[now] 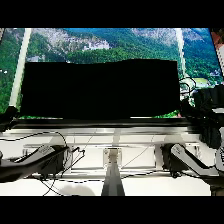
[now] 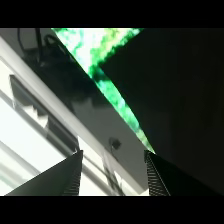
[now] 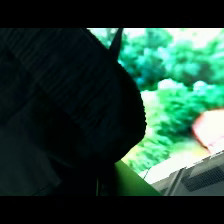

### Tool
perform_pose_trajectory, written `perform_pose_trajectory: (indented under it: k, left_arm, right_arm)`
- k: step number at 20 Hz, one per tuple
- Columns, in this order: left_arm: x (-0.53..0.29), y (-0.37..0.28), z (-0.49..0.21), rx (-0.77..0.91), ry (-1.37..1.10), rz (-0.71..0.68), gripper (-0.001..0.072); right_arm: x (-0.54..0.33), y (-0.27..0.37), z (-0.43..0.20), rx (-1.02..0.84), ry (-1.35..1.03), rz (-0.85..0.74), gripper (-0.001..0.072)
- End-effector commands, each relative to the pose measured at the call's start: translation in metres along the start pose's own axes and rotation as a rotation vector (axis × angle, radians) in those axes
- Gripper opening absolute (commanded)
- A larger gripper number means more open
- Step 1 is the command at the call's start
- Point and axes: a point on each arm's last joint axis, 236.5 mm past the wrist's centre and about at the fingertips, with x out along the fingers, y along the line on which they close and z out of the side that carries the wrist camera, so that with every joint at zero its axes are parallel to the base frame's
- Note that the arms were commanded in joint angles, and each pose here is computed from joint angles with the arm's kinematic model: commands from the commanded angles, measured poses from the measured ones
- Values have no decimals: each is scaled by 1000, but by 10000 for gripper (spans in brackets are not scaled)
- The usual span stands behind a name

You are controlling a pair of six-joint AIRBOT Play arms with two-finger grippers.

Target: Fold the clothes and pants, and hang the long-sleeved shirts on hangers.

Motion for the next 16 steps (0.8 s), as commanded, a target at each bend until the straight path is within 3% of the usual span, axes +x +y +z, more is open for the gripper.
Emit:
perform_pose_trajectory:
  k: [1, 8, 9, 11, 14, 16]
  left_arm:
    - [17, -6, 12, 24, -24, -45, 411]
    - [29, -15, 39, 7, -120, -100, 419]
    - [31, -14, 39, 6, -118, -99, 395]
    - [37, -13, 34, 0, -93, -101, 257]
    - [48, -11, 21, -11, -53, -102, 254]
    - [49, -11, 22, -12, -61, -101, 116]
  right_arm:
    - [0, 0, -1, -2, 3, 0, 27]
    - [0, 0, 0, -5, -2, -2, 27]
    - [0, 0, 0, -12, 0, -2, 27]
    - [0, 0, -2, -27, 8, 1, 27]
    - [-3, 2, 0, -37, -6, 2, 28]
    - [-8, 5, 3, -55, -26, 0, 27]
